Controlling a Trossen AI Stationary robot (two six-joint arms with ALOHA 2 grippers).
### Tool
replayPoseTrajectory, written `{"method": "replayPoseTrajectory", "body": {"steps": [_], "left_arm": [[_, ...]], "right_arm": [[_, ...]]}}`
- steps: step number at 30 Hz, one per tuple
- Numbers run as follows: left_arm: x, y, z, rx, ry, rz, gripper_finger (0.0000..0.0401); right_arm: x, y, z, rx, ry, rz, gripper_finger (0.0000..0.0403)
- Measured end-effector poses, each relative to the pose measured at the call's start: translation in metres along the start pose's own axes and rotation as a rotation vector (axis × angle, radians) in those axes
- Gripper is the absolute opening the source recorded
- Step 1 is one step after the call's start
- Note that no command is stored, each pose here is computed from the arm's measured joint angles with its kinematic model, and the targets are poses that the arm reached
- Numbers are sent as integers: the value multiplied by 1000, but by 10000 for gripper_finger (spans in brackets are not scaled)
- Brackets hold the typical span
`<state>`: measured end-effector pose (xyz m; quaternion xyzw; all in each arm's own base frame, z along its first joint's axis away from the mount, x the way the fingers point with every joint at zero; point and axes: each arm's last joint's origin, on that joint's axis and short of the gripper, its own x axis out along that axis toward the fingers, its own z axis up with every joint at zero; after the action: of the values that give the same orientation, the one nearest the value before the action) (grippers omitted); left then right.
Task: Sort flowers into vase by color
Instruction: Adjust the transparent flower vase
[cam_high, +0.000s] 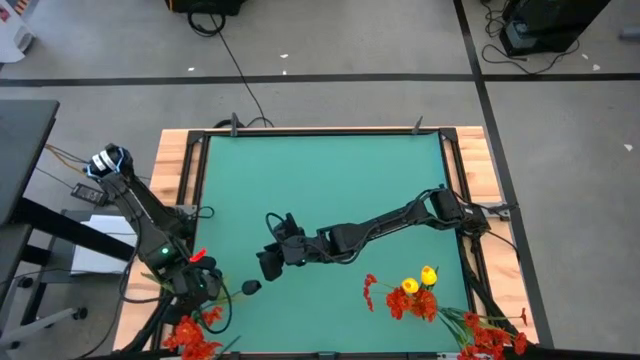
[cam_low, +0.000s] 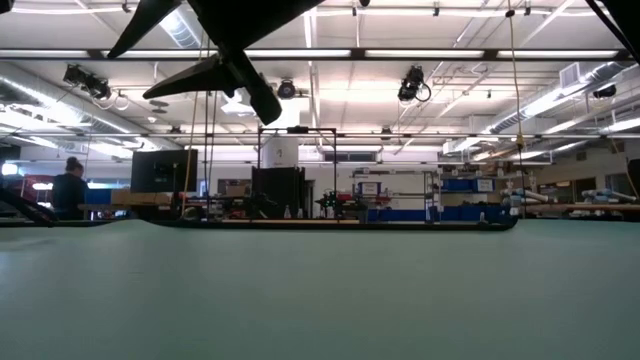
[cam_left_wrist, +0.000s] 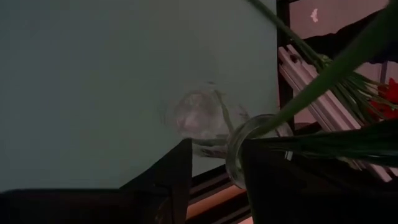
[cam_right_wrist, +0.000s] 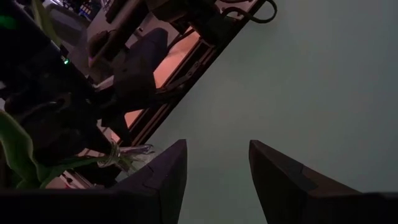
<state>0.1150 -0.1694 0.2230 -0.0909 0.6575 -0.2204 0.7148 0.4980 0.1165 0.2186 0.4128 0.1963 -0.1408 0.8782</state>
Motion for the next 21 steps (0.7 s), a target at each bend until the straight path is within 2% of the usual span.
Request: {"method": "replayPoseTrajectory", "body": {"steps": [3, 5, 12, 21], "left_arm": [[0, 0, 0, 3, 1, -1, 142], [0, 0, 0, 3, 3, -2, 124], [0, -1, 0, 9, 5, -10, 18], [-2, 3, -1, -6, 12, 22, 22]], "right_arm": [[0, 0, 0, 0, 9, 5, 181], [0, 0, 0, 0, 9, 6, 181], [0, 0, 0, 1, 9, 6, 181], [0, 0, 0, -5, 8, 6, 181]]}}
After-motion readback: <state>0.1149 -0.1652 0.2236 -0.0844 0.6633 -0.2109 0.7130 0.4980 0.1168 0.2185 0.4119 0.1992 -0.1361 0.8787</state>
